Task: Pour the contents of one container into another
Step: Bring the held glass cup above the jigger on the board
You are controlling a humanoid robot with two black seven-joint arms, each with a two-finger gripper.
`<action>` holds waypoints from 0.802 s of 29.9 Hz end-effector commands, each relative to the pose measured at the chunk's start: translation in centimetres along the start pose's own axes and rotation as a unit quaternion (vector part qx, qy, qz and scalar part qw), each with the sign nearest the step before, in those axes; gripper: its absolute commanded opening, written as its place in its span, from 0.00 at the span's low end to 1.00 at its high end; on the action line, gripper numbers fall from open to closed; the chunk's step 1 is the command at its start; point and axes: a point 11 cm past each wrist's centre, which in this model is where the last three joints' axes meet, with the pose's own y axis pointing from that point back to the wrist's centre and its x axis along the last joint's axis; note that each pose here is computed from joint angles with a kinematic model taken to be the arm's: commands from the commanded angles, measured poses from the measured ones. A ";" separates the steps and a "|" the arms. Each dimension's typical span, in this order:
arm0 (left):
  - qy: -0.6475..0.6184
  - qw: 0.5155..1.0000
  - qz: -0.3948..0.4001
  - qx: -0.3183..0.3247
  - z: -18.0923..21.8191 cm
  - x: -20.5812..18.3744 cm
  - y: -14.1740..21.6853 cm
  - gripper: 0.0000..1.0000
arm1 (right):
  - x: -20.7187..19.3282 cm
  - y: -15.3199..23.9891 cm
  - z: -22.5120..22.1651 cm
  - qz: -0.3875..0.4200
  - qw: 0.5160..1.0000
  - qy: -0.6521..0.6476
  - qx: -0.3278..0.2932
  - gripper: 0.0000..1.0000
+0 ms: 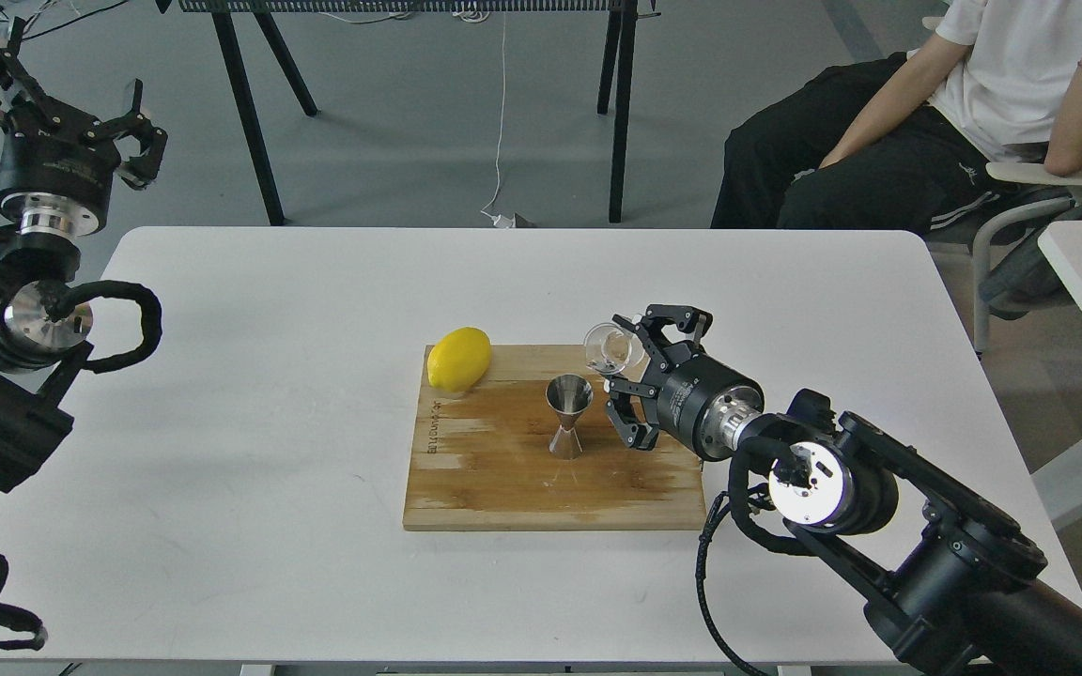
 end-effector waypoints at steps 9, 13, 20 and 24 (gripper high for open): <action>-0.004 1.000 0.001 -0.001 0.3 0.3 0.1 1.00 | -0.8 -0.2 0.2 0.006 0.997 0.079 0.020 0.28; -0.005 1.000 0.002 0.000 0.2 0.4 0.2 1.00 | -0.4 -0.1 -0.3 0.012 0.994 0.105 0.028 0.28; -0.004 1.000 0.002 0.002 0.0 0.3 0.2 1.00 | -0.7 -0.2 0.2 0.010 0.989 0.147 0.031 0.28; -0.005 1.000 0.002 0.001 0.1 0.4 0.2 1.00 | -0.7 -0.2 0.0 0.014 0.983 0.176 0.043 0.28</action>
